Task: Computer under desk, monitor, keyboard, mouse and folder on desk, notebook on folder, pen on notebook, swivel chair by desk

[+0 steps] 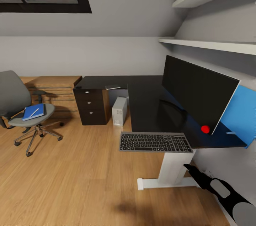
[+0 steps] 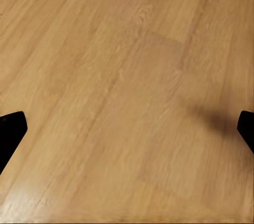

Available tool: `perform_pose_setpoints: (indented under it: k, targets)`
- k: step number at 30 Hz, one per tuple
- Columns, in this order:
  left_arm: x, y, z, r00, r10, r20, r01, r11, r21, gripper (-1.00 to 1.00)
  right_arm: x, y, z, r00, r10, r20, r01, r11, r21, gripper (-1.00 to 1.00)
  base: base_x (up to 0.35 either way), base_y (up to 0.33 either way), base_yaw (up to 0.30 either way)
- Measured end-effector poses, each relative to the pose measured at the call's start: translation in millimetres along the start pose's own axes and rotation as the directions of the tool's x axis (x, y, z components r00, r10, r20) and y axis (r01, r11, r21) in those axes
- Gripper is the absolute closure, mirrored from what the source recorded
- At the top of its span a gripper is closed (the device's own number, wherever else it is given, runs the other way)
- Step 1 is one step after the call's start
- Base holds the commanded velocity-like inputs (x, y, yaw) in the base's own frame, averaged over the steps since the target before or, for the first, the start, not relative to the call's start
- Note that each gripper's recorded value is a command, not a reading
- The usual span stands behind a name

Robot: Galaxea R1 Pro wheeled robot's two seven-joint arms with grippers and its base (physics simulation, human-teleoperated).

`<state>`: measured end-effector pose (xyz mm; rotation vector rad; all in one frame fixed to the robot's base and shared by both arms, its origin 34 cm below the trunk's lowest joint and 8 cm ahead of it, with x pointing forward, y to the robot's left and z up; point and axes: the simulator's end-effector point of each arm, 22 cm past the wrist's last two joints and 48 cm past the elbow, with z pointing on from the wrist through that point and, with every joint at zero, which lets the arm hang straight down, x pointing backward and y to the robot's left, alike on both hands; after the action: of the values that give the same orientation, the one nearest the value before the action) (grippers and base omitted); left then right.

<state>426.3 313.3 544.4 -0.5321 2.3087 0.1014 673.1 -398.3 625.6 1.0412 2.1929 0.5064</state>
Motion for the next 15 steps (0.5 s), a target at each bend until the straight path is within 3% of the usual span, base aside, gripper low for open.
perform_pose_setpoints:
  k: [7, 15]
  targets:
    - [0.6, 0.0, -0.1, 1.000, 0.000, -0.001, 0.000, 1.000, 0.000, -1.00, 0.1, -0.3, -0.1, 1.000, 0.000, 0.000, 0.000, 1.000, 0.001, -1.00, -0.258, 0.000, 0.000]
    - [1.4, -0.2, -0.4, 1.000, 0.000, -0.004, 0.000, 1.000, 0.000, -1.00, -0.8, -0.5, -0.6, 1.000, 0.001, 0.001, -0.001, 1.000, 0.001, -1.00, -0.071, -0.052, 0.000]
